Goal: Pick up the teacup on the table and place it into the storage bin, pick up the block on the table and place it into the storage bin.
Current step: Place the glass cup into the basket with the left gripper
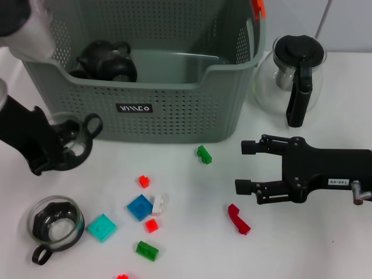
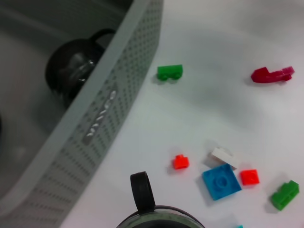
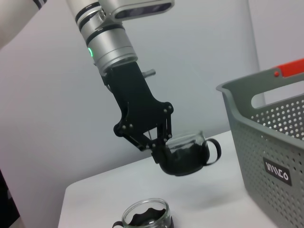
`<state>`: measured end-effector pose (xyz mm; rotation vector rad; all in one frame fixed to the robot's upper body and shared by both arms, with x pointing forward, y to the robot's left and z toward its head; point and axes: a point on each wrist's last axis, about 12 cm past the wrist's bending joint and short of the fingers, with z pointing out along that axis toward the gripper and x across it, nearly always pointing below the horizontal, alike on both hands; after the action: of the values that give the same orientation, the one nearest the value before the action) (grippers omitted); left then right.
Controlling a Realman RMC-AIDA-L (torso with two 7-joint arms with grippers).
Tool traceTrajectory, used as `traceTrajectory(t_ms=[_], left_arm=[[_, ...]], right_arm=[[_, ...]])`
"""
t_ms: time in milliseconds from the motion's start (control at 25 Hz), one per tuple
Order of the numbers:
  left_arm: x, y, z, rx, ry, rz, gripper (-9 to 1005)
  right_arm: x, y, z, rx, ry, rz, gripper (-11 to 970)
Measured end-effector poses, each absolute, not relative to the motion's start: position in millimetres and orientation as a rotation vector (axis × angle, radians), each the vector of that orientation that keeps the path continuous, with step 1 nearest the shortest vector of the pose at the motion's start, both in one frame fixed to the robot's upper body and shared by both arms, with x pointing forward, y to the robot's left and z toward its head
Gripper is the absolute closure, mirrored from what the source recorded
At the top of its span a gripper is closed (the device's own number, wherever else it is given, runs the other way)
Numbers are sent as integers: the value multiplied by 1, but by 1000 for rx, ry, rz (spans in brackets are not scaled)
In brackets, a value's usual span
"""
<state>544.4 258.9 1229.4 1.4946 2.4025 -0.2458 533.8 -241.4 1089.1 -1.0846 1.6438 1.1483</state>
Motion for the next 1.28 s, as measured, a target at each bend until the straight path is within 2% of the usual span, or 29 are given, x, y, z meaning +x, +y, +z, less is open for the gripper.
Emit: traceTrajectory(t_ms=[160,560,800,1120,1280], left_arm=[[543,271,1229,1456,2385,-273,942],[540,307,1208,1356,2177,-648,943],[540,324,1208,1298,2005,-828,942],[554,319,1234,1219,1744,-918,942],[583,295,1259,1190,1703,-840,945]], right_arm=[[534,-242,1089,-1078,1644,1148,19],[534,-243,1089,-1061,1647,1149,18],[533,-243,1087,-1049,1660,1159,18],[534,-244,1087,-1042,1672,1159,18],[534,-244,1087,-1042,1673,1158,18]])
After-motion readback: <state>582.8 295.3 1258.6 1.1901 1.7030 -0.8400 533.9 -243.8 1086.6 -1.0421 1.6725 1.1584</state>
